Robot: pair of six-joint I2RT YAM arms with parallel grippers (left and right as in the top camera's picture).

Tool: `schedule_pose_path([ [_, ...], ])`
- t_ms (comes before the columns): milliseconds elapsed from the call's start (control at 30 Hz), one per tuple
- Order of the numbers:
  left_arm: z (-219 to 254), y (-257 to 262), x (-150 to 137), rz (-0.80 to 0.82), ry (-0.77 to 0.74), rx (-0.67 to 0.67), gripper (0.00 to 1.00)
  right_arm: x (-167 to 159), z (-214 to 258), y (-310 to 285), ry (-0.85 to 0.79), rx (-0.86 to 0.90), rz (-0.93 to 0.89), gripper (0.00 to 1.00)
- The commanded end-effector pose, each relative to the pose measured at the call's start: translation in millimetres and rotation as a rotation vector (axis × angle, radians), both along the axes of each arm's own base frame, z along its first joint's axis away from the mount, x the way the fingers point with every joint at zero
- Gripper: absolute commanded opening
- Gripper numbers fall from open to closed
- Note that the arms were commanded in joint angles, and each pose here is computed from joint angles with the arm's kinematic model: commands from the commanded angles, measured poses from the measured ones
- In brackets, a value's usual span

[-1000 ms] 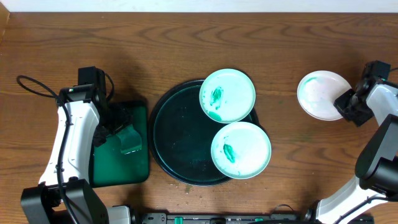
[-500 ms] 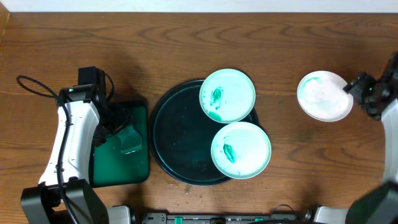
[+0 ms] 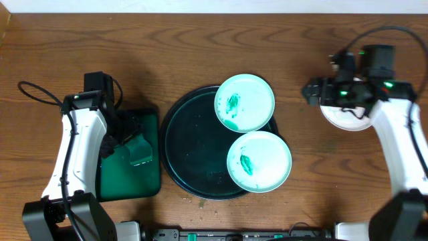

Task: Clean dirty plates on tray and stack at the side
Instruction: 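Move the right gripper back to the top white plate on the tray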

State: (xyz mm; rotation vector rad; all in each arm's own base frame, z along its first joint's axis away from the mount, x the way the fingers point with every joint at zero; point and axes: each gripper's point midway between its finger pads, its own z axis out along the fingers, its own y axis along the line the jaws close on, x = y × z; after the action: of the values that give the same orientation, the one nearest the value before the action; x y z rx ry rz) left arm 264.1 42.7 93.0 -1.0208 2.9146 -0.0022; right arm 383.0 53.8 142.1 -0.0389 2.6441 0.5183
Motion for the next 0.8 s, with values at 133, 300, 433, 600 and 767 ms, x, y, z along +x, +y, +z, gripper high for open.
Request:
schedule_pose_path([
  [133, -0.8, 0.7, -1.9, -0.001, 0.008, 0.004, 0.8, 10.1, -55.4, 56.9, 0.043, 0.019, 0.199, 0.88],
  [300, -0.8, 0.7, -1.9, -0.001, 0.008, 0.004, 0.8, 14.8, -83.3, 78.4, 0.062, 0.018, 0.249, 0.84],
  [433, -0.8, 0.7, -1.9, -0.001, 0.008, 0.004, 0.8, 18.4, -96.7, 86.3, 0.069, 0.022, 0.258, 0.77],
  [600, -0.7, 0.7, -1.9, -0.001, 0.007, 0.004, 0.8, 22.1, -104.7, 91.9, 0.068, 0.034, 0.262, 0.65],
  [767, -0.8, 0.7, -1.9, -0.001, 0.008, 0.004, 0.8, 24.5, -113.6, 101.7, 0.065, 0.038, 0.273, 0.61],
])
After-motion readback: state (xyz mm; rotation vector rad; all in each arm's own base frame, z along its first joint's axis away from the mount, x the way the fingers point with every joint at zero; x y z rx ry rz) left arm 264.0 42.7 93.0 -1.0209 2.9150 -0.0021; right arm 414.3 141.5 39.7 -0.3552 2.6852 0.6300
